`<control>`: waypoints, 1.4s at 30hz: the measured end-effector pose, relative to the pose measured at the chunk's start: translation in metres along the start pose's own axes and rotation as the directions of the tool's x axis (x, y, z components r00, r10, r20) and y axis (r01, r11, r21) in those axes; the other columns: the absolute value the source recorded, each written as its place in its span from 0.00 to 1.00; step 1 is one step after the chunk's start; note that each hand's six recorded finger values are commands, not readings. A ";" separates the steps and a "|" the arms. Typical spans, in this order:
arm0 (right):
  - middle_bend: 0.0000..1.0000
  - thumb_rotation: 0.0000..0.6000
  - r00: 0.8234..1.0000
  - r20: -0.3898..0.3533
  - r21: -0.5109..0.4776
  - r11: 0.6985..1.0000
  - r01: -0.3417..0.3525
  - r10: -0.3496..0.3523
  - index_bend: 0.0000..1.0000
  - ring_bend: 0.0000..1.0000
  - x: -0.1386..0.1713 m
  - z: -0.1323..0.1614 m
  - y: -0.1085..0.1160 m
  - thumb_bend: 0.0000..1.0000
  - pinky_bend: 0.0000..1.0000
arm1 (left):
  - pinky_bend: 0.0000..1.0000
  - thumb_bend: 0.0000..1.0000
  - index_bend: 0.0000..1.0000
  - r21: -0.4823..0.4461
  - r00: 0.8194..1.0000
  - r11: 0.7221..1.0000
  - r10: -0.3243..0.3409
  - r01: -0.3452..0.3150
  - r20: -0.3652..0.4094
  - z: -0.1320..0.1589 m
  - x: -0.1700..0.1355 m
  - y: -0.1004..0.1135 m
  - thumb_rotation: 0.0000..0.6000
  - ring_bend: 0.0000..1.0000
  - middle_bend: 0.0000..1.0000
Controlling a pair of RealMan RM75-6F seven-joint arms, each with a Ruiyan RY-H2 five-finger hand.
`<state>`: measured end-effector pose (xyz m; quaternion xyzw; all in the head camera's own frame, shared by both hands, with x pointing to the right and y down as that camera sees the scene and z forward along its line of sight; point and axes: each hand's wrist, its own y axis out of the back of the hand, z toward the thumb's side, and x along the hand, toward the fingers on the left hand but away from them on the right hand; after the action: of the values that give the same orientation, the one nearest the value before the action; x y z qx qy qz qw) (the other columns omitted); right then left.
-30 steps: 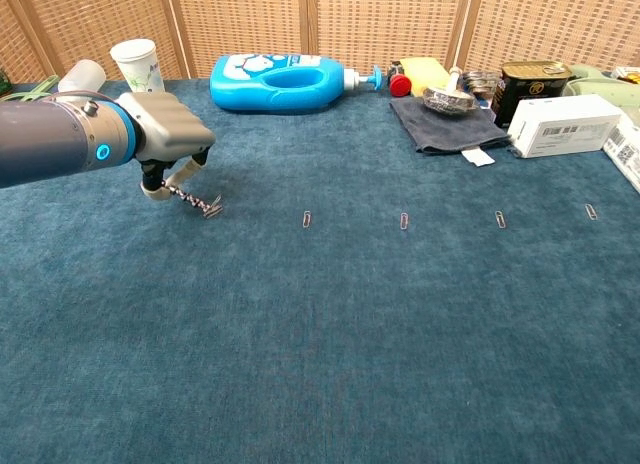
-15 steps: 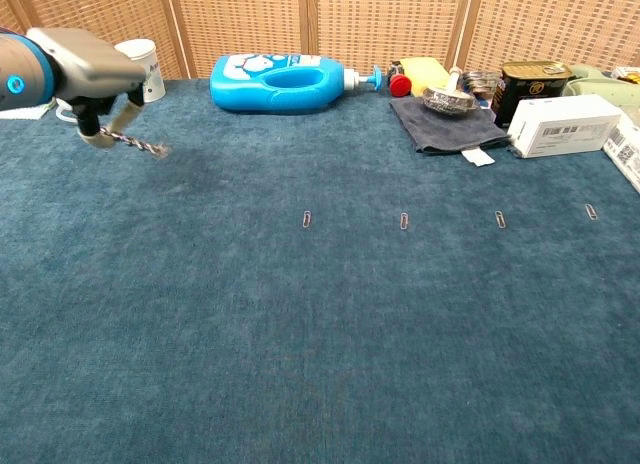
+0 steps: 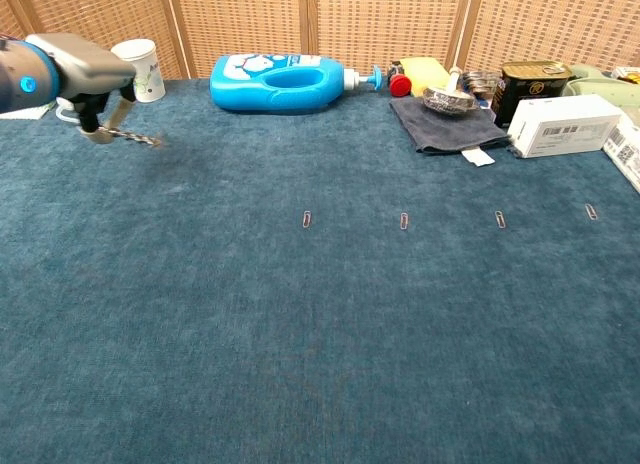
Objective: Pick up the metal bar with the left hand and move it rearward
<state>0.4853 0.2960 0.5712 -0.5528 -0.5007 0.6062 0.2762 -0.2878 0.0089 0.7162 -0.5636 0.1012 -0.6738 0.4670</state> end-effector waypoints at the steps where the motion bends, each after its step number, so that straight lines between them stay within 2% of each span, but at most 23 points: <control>1: 0.25 0.88 1.000 0.000 0.001 1.000 0.001 -0.001 0.30 0.24 0.000 0.000 0.001 0.32 0.37 | 1.00 0.56 0.53 -0.006 1.000 1.000 0.007 -0.007 0.002 0.002 0.002 0.002 1.00 1.00 0.97; 3: 0.25 0.88 1.000 0.000 0.005 1.000 0.003 -0.003 0.30 0.24 0.000 0.001 0.002 0.32 0.37 | 1.00 0.55 0.43 -0.022 1.000 0.999 0.026 -0.026 0.011 0.007 0.004 0.005 1.00 0.94 0.88; 5: 0.25 0.88 1.000 0.001 0.006 1.000 0.004 -0.004 0.30 0.24 0.000 0.001 0.002 0.32 0.37 | 0.99 0.54 0.23 -0.034 0.999 0.999 0.040 -0.039 0.024 0.012 0.005 0.007 0.91 0.75 0.64; 6: 0.25 0.88 1.000 0.002 0.005 1.000 0.005 -0.005 0.30 0.24 0.000 0.001 0.002 0.32 0.37 | 0.97 0.54 0.17 -0.041 0.998 0.998 0.045 -0.044 0.034 0.015 0.005 0.008 0.86 0.66 0.55; 7: 0.25 0.88 1.000 0.002 0.005 1.000 0.005 -0.005 0.30 0.24 0.000 0.001 0.002 0.32 0.37 | 0.91 0.53 0.08 -0.043 0.998 0.998 0.045 -0.043 0.040 0.017 0.005 0.007 0.77 0.54 0.43; 10: 0.25 0.88 1.000 0.003 0.005 1.000 0.004 -0.004 0.30 0.24 -0.001 0.000 0.002 0.32 0.37 | 0.72 0.51 0.00 -0.058 0.997 0.997 0.045 -0.042 0.055 0.019 0.002 0.006 0.60 0.33 0.21; 13: 0.24 0.88 1.000 -0.003 0.007 1.000 0.008 -0.008 0.29 0.23 -0.004 0.001 0.003 0.32 0.36 | 0.63 0.50 0.00 -0.091 0.995 0.994 0.064 -0.058 0.070 0.020 -0.004 0.007 0.48 0.25 0.13; 17: 0.23 0.88 1.000 -0.016 0.010 1.000 0.012 -0.011 0.28 0.21 -0.009 0.005 0.004 0.32 0.33 | 0.59 0.50 0.00 -0.163 0.990 0.982 0.108 -0.093 0.091 0.016 -0.019 0.010 0.37 0.21 0.10; 22: 0.19 0.90 0.999 -0.046 0.021 1.000 0.008 -0.007 0.24 0.17 -0.022 0.014 0.004 0.32 0.29 | 0.59 0.50 0.00 -0.269 0.979 0.954 0.167 -0.132 0.114 -0.001 -0.058 0.003 0.35 0.21 0.10; 25: 0.15 0.91 0.998 -0.062 0.036 0.999 -0.017 0.020 0.19 0.14 -0.028 0.021 -0.001 0.32 0.27 | 0.58 0.50 0.00 -0.319 0.980 0.939 0.171 -0.130 0.102 -0.018 -0.090 -0.012 0.35 0.21 0.10; 27: 0.14 0.91 0.996 -0.076 0.048 0.998 -0.032 0.035 0.17 0.13 -0.033 0.029 -0.003 0.32 0.26 | 0.56 0.50 0.00 -0.358 0.984 0.924 0.169 -0.136 0.063 -0.034 -0.112 -0.027 0.34 0.21 0.10; 32: 0.09 1.00 0.992 -0.112 0.077 0.996 -0.043 0.051 0.12 0.09 -0.041 0.045 -0.007 0.32 0.24 | 0.54 0.50 0.00 -0.422 0.983 0.889 0.184 -0.177 -0.025 -0.068 -0.167 -0.062 0.31 0.21 0.10; 37: 0.07 1.00 0.984 -0.169 0.100 0.994 -0.042 0.058 0.09 0.03 -0.046 0.065 -0.012 0.32 0.18 | 0.51 0.50 0.01 -0.521 0.971 0.820 0.200 -0.239 -0.131 -0.099 -0.227 -0.098 0.30 0.21 0.10; 42: 0.07 1.00 0.978 -0.202 0.099 0.995 -0.027 0.046 0.08 0.02 -0.044 0.076 -0.010 0.32 0.17 | 0.49 0.50 0.01 -0.566 0.960 0.776 0.206 -0.278 -0.190 -0.118 -0.266 -0.118 0.31 0.20 0.10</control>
<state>0.4218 0.2375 0.5895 -0.6074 -0.4299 0.5744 0.3411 -0.4682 0.2247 0.5766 -0.6219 0.4032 -0.5754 0.3458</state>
